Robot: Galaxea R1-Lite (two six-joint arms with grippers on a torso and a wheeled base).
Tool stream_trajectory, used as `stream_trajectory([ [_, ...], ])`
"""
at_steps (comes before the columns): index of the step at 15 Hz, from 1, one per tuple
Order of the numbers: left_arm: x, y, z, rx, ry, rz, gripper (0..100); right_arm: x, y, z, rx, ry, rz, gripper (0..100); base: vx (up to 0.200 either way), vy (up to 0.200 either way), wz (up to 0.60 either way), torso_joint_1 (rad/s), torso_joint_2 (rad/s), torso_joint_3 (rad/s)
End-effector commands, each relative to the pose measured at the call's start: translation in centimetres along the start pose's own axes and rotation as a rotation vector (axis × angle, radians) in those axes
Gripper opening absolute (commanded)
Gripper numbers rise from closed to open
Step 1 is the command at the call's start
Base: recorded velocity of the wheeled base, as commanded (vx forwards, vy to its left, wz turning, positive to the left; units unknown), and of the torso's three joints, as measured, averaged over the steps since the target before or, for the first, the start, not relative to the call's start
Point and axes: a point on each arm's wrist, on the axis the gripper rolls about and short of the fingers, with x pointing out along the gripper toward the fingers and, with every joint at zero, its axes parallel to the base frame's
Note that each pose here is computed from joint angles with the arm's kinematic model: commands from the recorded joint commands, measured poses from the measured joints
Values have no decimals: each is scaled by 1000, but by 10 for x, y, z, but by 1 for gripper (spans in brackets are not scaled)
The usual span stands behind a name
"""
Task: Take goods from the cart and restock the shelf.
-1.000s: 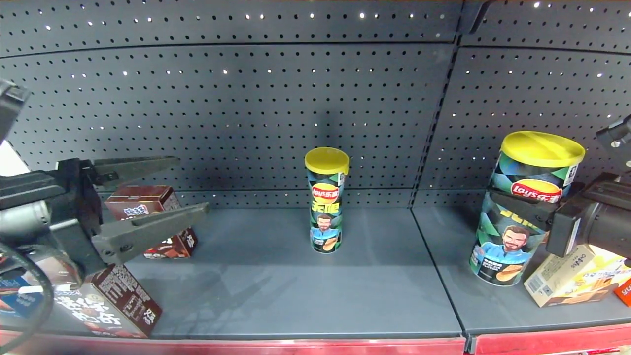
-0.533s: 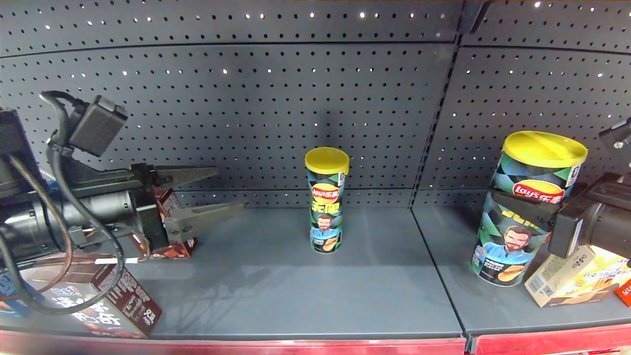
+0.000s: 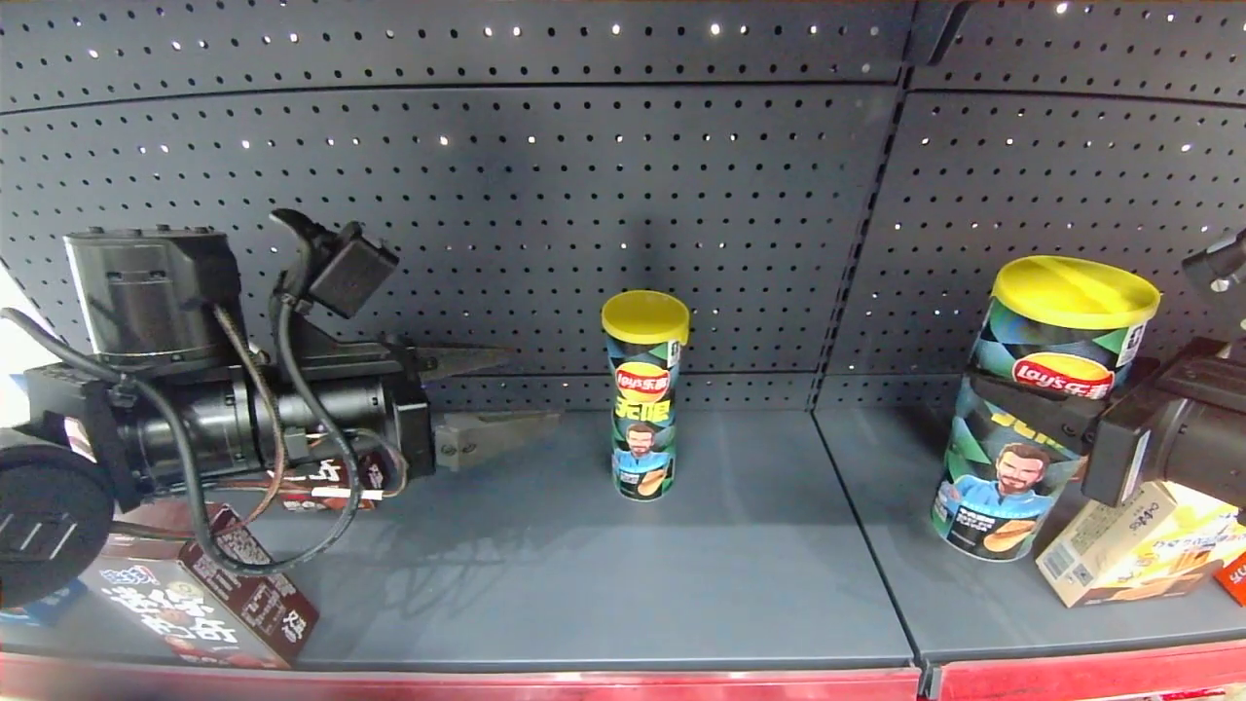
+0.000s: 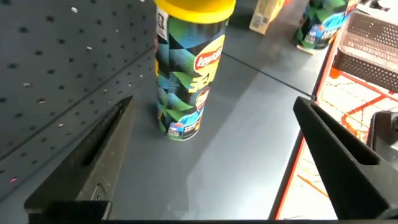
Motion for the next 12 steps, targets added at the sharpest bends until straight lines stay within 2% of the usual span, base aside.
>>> stream_trajectory([
  [1,18,8,-12,-18,25,-32,100,1,0,4,-2,-21,4,0,0,0,0,0,0,0],
  [6,61,8,-25,-27,57,-130,100,4,0,4,-1,-22,9,0,0,0,0,0,0,0],
  [12,91,24,-29,-28,61,-144,100,5,0,3,-1,-26,5,0,0,0,0,0,0,0],
])
